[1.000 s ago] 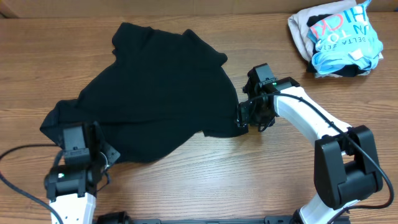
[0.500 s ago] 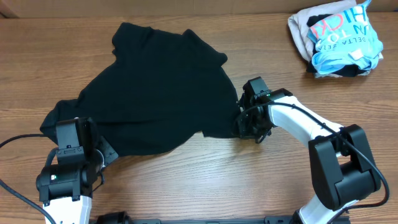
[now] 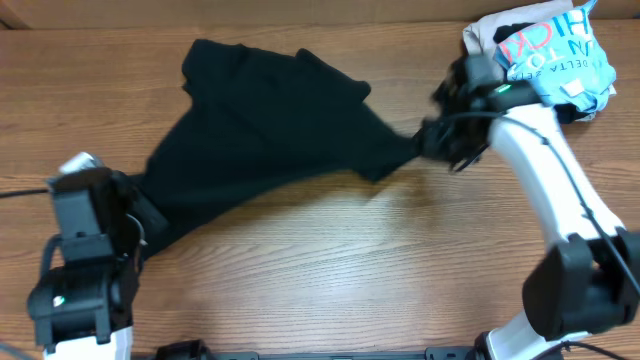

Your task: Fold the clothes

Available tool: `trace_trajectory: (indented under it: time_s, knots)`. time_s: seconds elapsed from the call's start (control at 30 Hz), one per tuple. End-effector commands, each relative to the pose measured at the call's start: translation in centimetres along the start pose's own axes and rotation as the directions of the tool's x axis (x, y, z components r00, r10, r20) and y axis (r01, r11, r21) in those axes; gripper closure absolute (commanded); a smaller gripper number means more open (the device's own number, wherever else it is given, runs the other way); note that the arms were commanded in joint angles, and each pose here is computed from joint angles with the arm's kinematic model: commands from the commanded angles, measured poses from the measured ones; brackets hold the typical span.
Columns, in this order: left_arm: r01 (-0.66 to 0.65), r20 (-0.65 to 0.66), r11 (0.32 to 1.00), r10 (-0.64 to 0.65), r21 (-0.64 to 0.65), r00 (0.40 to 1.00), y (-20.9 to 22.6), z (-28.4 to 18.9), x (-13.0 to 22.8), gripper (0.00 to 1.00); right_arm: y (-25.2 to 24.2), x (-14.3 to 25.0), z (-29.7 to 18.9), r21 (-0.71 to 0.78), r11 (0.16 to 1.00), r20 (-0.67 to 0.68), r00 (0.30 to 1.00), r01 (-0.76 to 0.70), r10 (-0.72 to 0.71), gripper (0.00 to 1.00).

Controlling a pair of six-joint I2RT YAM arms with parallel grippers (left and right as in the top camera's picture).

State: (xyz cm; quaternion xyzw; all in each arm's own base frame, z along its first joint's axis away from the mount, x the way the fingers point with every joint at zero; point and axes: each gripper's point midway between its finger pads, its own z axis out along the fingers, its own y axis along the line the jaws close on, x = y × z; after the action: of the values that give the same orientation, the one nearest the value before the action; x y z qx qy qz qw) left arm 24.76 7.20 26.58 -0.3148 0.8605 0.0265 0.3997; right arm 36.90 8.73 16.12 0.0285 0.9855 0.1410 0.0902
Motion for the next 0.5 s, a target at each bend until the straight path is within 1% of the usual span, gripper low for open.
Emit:
trace_trajectory:
  time_s: [0.0, 0.17, 0.23, 0.33, 0.47]
  knots:
    - [0.025, 0.204, 0.995, -0.006, -0.095, 0.979, 1.7, -2.4, -6.0, 0.96, -0.2, -3.6, -8.8, 0.016, 1.000, 0.218, 0.976, 0.025, -0.028, 0.96]
    - [0.065, 0.344, 0.994, -0.033, -0.083, 0.938, 1.7, -4.7, -11.5, 0.96, -1.1, -5.3, -16.0, 0.029, 1.000, 0.361, 0.932, 0.012, -0.022, 0.96]
    - [0.062, 0.395, 0.996, -0.035, -0.057, 0.918, 0.9, -6.1, -13.9, 0.96, -1.4, -5.5, -19.0, 0.032, 0.999, 0.422, 0.907, 0.000, -0.014, 0.96]
    - [0.049, 0.450, 0.999, -0.035, -0.019, 0.892, -0.1, -8.2, -16.4, 0.96, -1.3, -5.3, -22.5, 0.035, 0.999, 0.488, 0.872, -0.004, -0.014, 0.96]
    - [0.034, 0.529, 0.999, -0.038, 0.016, 0.848, -0.9, -12.0, -18.8, 0.96, -0.3, -3.6, -27.4, 0.054, 0.998, 0.575, 0.817, 0.023, -0.050, 0.96]
